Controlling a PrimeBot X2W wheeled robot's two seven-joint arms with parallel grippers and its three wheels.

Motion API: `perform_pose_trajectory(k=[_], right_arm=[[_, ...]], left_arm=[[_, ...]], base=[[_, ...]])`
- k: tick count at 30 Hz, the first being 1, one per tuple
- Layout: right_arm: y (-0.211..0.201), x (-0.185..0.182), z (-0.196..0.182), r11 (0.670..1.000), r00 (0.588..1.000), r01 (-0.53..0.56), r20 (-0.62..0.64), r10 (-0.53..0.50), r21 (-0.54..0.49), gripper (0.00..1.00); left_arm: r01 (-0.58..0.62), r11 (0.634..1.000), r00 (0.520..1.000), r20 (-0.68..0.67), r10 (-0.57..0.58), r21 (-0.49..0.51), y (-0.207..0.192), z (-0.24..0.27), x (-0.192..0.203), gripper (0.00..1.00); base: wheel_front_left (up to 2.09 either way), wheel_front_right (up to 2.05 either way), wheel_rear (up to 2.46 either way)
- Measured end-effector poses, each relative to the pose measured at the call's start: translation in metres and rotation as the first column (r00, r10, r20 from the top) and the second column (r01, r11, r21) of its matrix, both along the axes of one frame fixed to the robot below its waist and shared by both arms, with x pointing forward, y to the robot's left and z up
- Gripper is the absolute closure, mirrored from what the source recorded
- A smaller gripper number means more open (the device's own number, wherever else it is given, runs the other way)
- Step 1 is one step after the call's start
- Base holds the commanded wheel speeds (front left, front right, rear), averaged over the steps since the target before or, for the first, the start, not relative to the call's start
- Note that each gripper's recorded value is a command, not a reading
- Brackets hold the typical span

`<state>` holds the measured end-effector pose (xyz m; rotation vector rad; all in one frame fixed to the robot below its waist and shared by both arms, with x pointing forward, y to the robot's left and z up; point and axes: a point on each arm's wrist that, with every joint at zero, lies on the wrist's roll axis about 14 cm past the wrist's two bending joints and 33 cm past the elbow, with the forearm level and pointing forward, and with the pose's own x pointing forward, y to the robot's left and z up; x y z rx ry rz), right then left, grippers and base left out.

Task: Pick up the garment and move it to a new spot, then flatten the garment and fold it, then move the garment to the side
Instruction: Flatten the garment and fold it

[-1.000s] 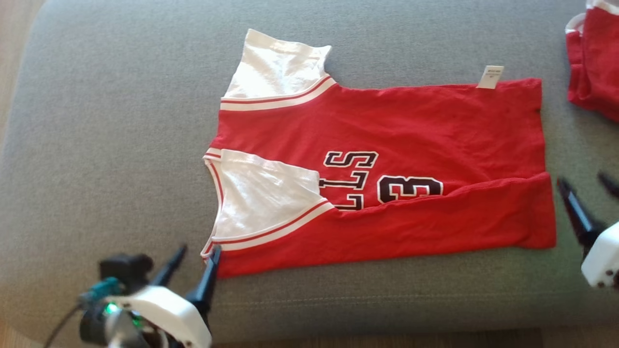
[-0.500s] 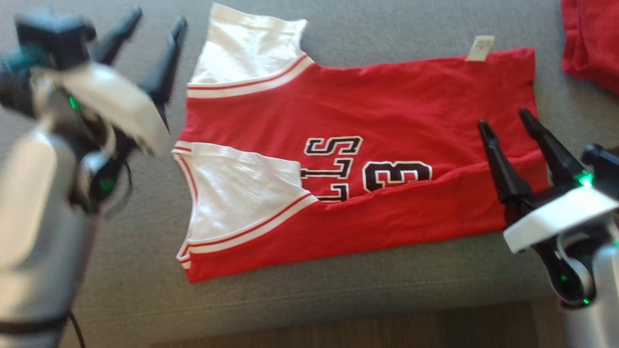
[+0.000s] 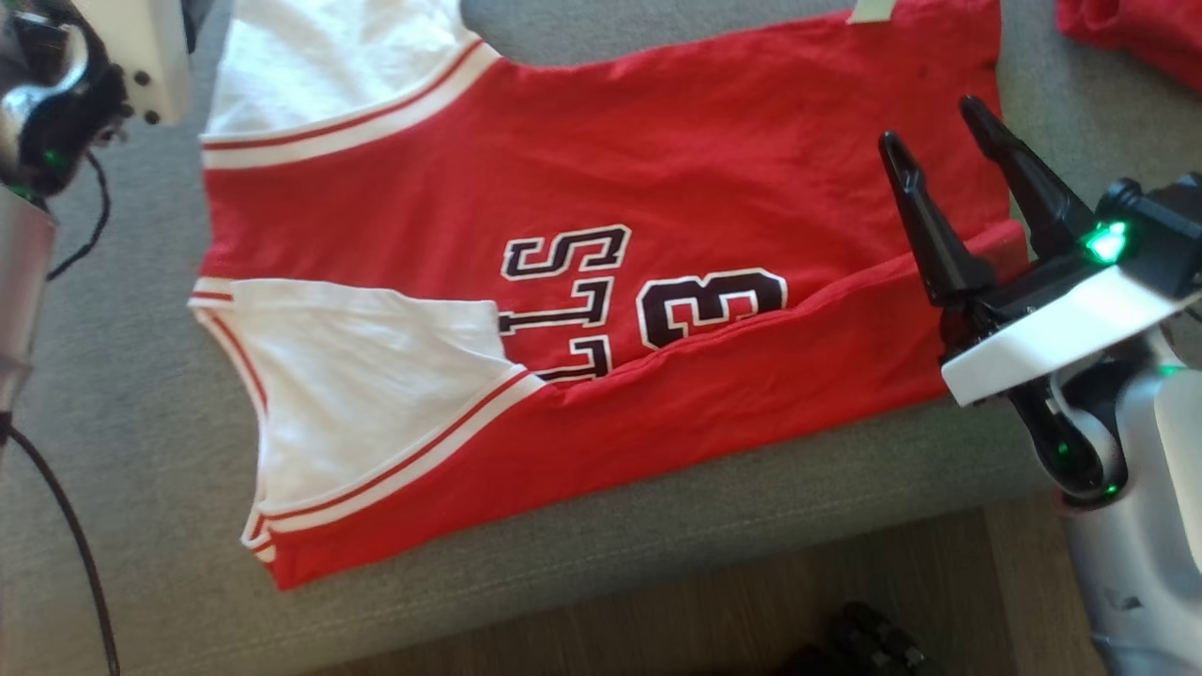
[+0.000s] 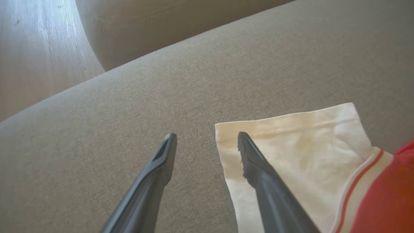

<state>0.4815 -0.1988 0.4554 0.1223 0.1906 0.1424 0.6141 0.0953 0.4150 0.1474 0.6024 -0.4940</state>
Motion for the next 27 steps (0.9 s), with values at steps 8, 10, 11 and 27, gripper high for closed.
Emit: perform_pose_trajectory(k=[8, 10, 11, 27], right_arm=[[-0.008, 0.002, -0.017, 1.0, 0.999, 0.015, -0.034, -0.015, -0.013, 0.0], [-0.01, 0.002, -0.018, 1.0, 0.999, 0.018, -0.033, -0.018, -0.015, 0.0], [-0.01, 0.003, -0.019, 1.0, 0.999, 0.019, -0.035, -0.019, -0.016, 0.0], [-0.013, 0.007, -0.023, 1.0, 0.999, 0.021, -0.032, -0.022, -0.022, 0.0]], left_arm=[[0.039, 0.998, 0.989, -0.142, -0.032, 0.05, -0.004, -0.047, 0.0, 0.0], [0.041, 0.998, 0.99, -0.138, -0.033, 0.055, -0.003, -0.049, 0.003, 0.0], [0.039, 0.998, 0.99, -0.137, -0.032, 0.053, -0.002, -0.049, 0.005, 0.0], [0.081, 0.996, 0.983, -0.171, -0.072, 0.046, -0.016, -0.055, 0.013, 0.05]], base=[[0.0, 0.0, 0.0], [0.0, 0.0, 0.0], [0.0, 0.0, 0.0], [0.0, 0.0, 0.0]])
